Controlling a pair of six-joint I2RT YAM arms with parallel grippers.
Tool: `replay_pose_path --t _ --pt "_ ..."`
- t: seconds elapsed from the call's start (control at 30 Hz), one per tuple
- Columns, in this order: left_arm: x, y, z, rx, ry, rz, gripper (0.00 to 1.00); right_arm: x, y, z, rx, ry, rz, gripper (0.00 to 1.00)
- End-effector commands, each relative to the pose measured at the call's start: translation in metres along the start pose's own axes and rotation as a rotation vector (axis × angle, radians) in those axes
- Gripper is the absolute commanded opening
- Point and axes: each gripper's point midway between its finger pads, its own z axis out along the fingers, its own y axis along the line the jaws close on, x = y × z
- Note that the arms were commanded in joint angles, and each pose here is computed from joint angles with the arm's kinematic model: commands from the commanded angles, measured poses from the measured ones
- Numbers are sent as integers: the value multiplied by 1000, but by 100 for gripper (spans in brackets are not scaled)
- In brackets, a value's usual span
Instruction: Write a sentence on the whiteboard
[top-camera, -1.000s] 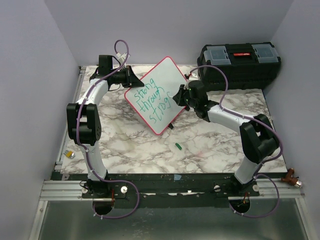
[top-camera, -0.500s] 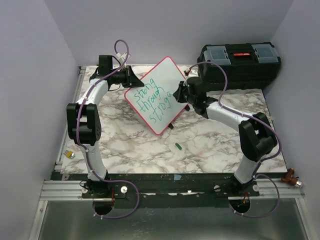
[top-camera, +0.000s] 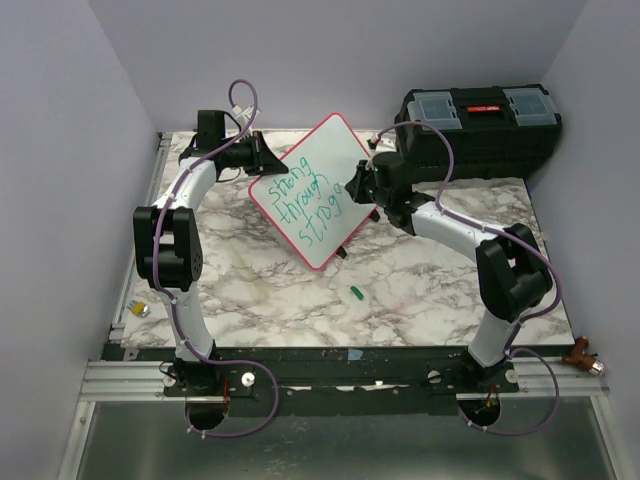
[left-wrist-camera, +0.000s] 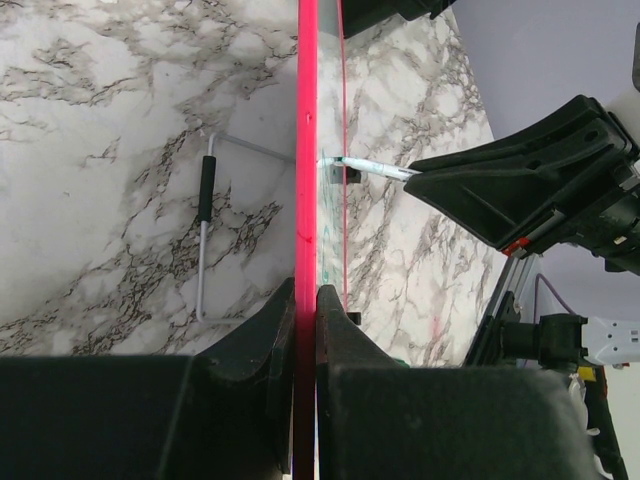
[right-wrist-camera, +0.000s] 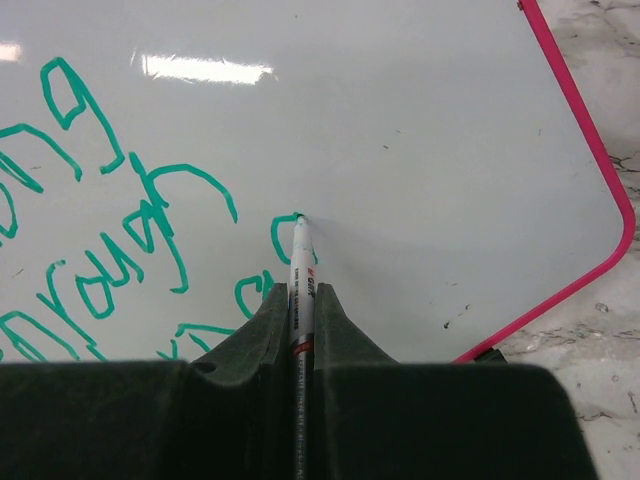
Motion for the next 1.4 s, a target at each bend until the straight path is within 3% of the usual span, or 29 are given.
replay_pose_path --t 0.0,0.7,1.37 --pt "-7 -3 2 -6 -20 122 0 27 -8 -4 16 59 -9 1" --pt "-6 -3 1 -9 -20 120 0 77 -18 -33 1 166 15 1" --pt "-6 -3 1 -12 -21 120 0 52 6 -37 -90 130 53 1"
